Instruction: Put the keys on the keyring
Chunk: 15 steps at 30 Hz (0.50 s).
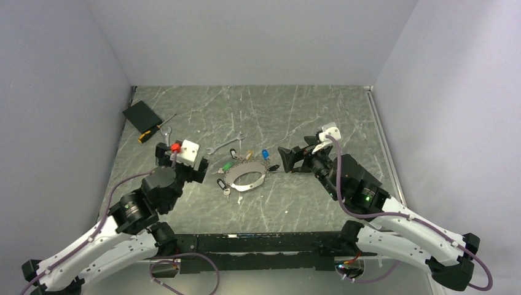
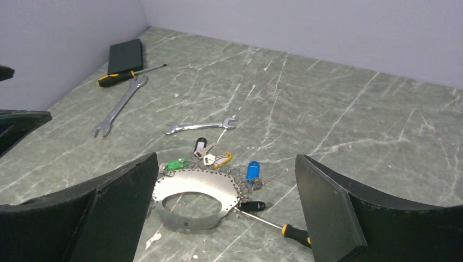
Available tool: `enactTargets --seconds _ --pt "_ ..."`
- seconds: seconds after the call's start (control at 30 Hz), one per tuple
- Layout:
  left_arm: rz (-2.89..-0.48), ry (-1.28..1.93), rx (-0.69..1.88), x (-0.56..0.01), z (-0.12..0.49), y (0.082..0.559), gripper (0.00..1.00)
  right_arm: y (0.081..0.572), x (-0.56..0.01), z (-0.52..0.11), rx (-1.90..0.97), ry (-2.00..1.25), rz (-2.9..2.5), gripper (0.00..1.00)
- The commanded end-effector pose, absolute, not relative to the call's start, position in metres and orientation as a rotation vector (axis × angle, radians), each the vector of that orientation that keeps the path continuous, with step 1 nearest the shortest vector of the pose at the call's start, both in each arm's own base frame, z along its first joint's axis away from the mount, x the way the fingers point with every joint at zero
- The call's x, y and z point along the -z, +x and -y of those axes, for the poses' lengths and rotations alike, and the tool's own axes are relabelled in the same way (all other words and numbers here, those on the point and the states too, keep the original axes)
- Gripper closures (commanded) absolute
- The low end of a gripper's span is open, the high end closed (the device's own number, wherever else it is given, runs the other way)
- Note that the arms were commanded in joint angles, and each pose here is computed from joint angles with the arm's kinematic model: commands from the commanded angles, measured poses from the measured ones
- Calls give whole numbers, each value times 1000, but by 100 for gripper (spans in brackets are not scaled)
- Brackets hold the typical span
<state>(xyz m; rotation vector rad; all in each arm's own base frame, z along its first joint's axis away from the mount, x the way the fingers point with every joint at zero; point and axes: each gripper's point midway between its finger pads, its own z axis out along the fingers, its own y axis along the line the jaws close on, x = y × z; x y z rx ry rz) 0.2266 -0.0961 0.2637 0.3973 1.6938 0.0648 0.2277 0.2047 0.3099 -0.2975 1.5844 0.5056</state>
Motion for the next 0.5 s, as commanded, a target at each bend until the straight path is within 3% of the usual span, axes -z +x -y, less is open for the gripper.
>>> enactTargets --seconds 0.0,0.47 --pt "-1742 397 -29 -253 102 238 1 234 -324 -204 -495 -262 -1521 0" --pt "-1809 323 -40 -241 83 237 1 241 -326 -218 -545 -230 -1475 0"
